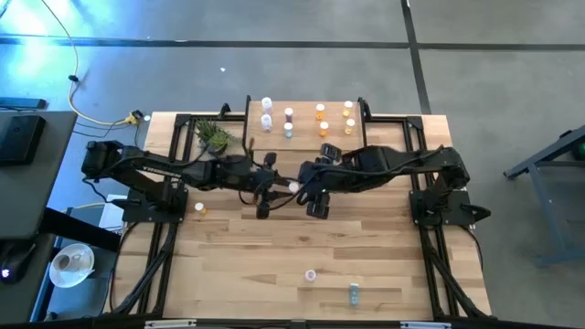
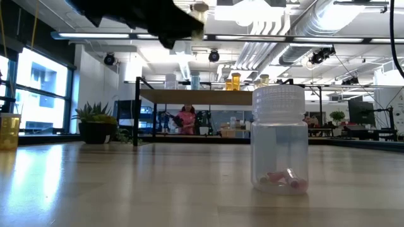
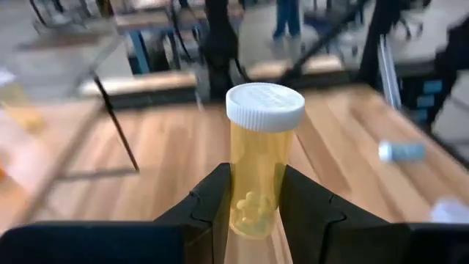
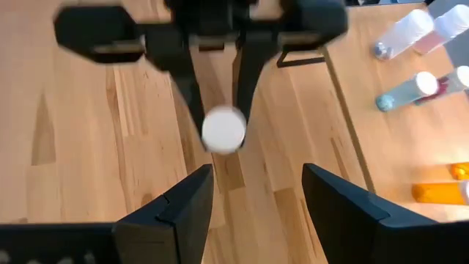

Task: Pick and place medicine bottles onto shelf by color
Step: Put the yellow pill bottle on the shelf aligned with the yellow pill bottles, then put the transparent pill bottle on the shelf aligned with the transparent pill bottles

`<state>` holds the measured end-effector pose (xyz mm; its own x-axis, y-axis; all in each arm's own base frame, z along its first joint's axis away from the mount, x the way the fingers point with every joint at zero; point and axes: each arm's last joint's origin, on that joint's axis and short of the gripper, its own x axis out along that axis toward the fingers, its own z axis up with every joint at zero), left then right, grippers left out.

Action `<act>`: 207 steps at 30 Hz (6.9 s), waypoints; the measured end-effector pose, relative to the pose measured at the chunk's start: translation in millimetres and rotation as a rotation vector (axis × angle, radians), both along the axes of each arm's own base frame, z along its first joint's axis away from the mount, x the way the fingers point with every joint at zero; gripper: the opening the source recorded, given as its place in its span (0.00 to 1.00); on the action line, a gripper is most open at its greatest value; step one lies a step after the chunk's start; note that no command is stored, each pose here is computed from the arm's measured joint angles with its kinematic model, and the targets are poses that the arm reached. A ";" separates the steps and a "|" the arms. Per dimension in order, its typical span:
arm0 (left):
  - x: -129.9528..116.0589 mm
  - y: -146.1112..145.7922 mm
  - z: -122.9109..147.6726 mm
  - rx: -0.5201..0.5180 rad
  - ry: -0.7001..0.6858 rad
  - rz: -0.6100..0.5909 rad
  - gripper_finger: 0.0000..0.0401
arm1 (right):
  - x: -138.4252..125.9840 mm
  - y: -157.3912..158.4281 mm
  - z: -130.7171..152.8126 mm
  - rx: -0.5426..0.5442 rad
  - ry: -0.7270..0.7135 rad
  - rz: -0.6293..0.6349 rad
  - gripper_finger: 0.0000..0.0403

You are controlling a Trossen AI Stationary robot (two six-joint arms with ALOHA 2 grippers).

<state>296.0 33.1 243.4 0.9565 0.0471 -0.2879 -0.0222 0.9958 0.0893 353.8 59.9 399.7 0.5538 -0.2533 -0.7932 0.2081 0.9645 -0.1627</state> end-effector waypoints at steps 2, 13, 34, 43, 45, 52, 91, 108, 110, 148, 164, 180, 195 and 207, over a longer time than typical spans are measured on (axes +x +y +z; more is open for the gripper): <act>3.3 -2.8 -9.0 -0.001 0.038 -0.012 0.22 | 4.9 3.7 -6.6 -0.006 0.021 0.011 0.50; 21.9 -13.8 -24.8 -0.002 -0.014 -0.047 0.22 | 17.8 18.2 -24.9 0.025 0.076 0.072 0.50; 25.8 -16.7 -10.6 0.005 -0.173 -0.052 0.22 | 19.7 18.5 -23.6 0.049 0.043 0.044 0.47; 25.8 -16.2 -10.7 0.013 -0.171 -0.049 0.22 | 20.9 18.3 -22.8 0.052 0.029 0.043 0.30; 25.7 -15.9 -10.7 0.013 -0.171 -0.048 0.22 | 20.8 18.3 -22.9 0.051 0.030 0.042 0.28; 25.8 -15.9 -10.3 0.013 -0.175 -0.048 0.22 | 20.4 18.2 -22.7 0.049 0.031 0.042 0.27; 24.9 -12.9 -15.0 0.007 -0.126 0.060 0.53 | -52.6 -13.4 33.7 -0.240 0.016 -0.084 0.27; 24.9 -12.4 -14.5 0.043 -0.128 0.060 0.53 | -121.4 -66.1 1.6 -0.208 -0.030 -0.388 0.27; 24.9 -12.3 -14.5 0.043 -0.128 0.063 0.53 | -125.4 -72.2 -9.2 -0.166 -0.072 -0.402 0.27; 24.9 -12.2 -14.5 0.062 -0.127 0.064 0.53 | -101.4 -158.0 -87.4 0.030 -0.007 -0.526 0.27; 24.9 -12.2 -14.5 0.062 -0.127 0.064 0.53 | -98.8 -160.8 -90.5 0.032 -0.002 -0.546 0.27; 24.9 -12.2 -14.5 0.062 -0.127 0.064 0.53 | -98.8 -160.5 -93.1 0.055 0.003 -0.569 0.43; 24.9 -12.2 -14.5 0.062 -0.127 0.064 0.53 | -108.8 -157.7 -79.4 0.023 -0.054 -0.581 0.45; 23.5 -12.1 -18.9 0.062 -0.072 0.069 0.53 | -122.2 -125.5 -55.5 0.032 -0.160 -0.477 0.45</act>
